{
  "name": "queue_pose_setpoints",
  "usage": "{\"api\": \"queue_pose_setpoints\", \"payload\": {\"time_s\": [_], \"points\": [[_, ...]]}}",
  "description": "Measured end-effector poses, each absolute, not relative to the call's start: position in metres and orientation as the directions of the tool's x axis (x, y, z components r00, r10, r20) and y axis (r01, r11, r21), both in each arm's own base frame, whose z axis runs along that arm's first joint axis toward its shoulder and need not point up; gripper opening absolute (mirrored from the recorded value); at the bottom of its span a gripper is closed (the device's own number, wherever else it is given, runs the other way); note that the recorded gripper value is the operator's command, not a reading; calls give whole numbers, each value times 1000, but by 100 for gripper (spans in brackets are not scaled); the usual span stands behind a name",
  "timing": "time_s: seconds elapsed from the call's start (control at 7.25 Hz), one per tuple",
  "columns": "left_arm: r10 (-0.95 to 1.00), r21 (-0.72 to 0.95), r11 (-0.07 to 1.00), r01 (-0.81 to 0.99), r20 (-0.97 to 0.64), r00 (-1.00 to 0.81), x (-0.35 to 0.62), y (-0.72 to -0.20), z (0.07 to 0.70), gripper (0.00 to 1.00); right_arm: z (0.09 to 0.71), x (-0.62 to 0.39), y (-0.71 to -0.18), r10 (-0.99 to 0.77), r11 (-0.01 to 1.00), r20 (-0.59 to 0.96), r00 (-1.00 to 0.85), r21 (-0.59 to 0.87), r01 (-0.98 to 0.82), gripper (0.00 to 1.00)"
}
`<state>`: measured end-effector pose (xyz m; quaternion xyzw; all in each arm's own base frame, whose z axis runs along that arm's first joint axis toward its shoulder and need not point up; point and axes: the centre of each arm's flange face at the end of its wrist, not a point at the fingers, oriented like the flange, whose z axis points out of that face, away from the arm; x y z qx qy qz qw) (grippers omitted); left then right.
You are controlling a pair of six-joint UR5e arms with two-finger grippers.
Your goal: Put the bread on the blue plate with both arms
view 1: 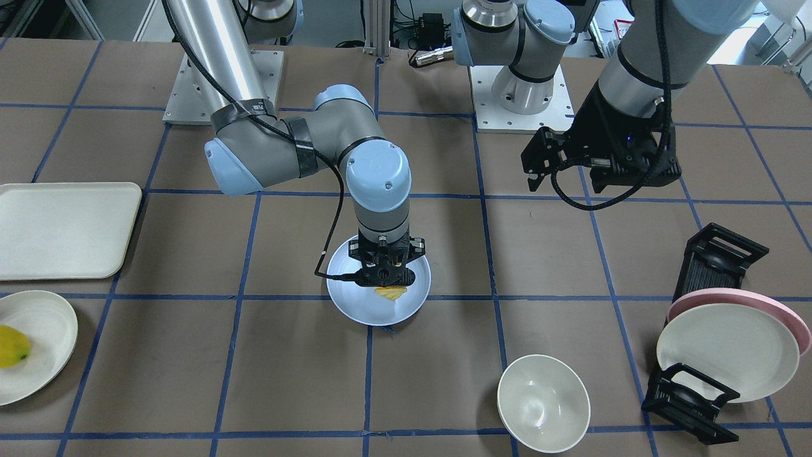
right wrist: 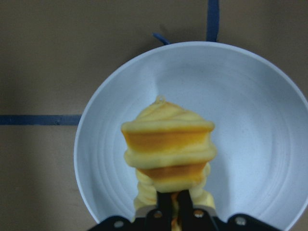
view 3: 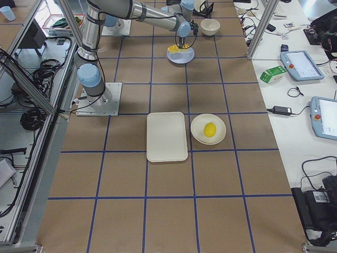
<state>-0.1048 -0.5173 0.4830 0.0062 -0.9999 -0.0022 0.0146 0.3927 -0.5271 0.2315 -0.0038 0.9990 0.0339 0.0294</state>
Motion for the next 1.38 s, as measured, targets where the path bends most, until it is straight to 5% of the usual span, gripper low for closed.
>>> {"api": "queue_pose_setpoints", "payload": {"time_s": [0.41, 0.55, 0.97, 1.38], "points": [[20, -44, 999, 20, -17, -1000, -117, -510, 498, 100, 221, 389, -532, 9, 998, -17, -1000, 55, 8, 70], [26, -57, 998, 28, -22, -999, -123, -510, 500, 100, 218, 387, -535, 11, 999, -1, -1000, 42, 11, 95], [33, -69, 997, 35, -28, -999, -127, -503, 502, 100, 234, 375, -545, 32, 999, -3, -999, 8, 32, 100], [28, -87, 996, 33, -59, -998, -123, -500, 511, 100, 316, 301, -557, 136, 990, -42, -990, -17, 137, 100]]}}
